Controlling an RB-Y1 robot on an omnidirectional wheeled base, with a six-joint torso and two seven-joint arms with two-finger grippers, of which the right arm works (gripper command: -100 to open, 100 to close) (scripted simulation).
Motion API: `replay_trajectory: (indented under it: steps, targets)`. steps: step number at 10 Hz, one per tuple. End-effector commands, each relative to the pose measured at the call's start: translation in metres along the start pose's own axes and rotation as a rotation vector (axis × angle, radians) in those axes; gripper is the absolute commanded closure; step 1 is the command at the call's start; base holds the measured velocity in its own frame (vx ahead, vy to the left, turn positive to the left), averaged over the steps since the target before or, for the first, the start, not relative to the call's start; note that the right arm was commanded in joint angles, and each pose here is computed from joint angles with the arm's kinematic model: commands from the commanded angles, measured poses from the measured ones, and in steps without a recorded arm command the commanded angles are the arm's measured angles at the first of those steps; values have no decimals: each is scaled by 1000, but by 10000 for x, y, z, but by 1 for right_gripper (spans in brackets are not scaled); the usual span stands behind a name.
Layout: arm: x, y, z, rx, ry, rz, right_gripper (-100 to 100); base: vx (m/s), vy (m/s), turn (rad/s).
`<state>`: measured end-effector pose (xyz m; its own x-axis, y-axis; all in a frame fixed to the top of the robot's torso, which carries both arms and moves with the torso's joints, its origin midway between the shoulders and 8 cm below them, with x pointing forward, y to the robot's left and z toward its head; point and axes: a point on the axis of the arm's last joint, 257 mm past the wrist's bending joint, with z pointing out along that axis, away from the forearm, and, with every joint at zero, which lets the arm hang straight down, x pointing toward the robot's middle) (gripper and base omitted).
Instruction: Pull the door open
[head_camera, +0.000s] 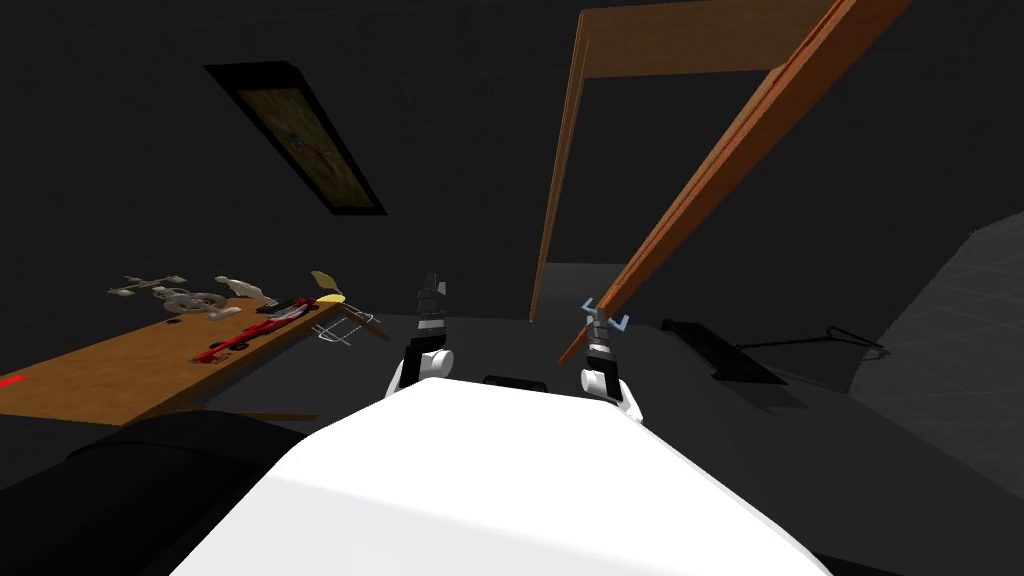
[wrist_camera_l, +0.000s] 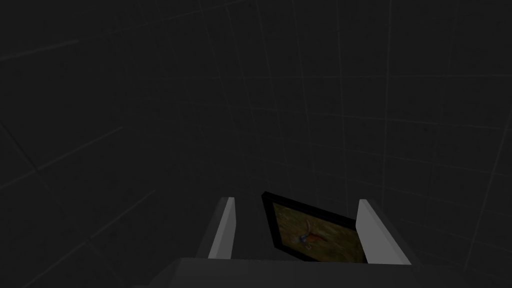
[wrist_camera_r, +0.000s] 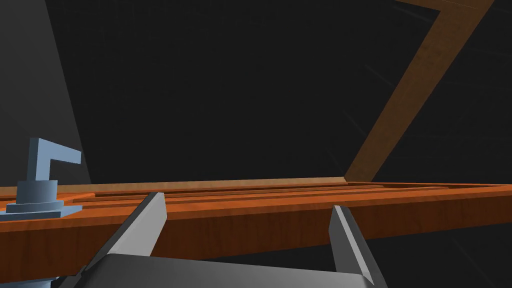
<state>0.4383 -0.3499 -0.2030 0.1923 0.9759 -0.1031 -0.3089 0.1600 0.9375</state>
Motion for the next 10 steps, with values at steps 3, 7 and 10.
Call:
replay_trajectory:
  steps: [3, 7, 10]
  targets:
    - [-58, -279, -16, 41, -15, 10, -100, 89, -41, 140]
    - [-120, -507, -43, 77, -30, 18, -100, 70, -33, 104]
    - [-181, -711, -73, 110, -46, 26, -100, 89, -37, 142]
